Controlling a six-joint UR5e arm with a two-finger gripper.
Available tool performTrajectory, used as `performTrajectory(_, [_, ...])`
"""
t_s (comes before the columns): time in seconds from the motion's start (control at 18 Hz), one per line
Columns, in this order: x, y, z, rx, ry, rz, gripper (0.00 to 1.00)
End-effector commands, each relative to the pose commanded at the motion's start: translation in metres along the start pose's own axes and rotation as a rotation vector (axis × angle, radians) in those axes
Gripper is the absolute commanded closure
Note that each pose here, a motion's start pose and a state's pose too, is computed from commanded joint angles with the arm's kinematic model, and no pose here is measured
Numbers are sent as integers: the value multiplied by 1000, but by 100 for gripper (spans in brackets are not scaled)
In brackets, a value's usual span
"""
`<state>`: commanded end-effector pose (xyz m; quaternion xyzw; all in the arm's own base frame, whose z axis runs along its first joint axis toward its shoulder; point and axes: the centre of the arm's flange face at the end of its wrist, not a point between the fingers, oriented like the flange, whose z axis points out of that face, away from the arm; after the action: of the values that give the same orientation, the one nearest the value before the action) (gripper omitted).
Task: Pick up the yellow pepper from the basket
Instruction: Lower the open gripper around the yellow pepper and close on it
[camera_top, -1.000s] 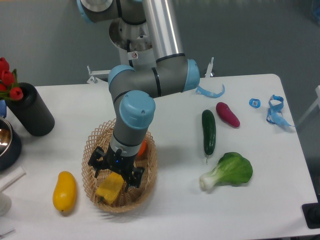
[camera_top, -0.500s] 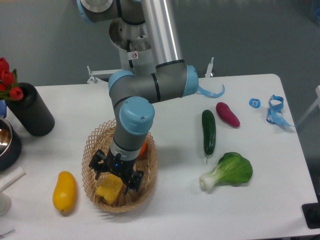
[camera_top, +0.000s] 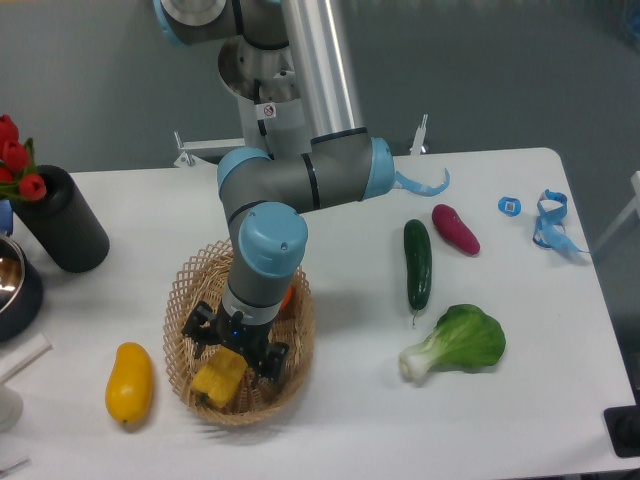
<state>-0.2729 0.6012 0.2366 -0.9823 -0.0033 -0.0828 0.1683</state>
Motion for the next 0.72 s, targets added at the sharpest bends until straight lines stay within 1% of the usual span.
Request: performTrajectory(0.72, [-1, -3, 12, -12, 7, 5, 0])
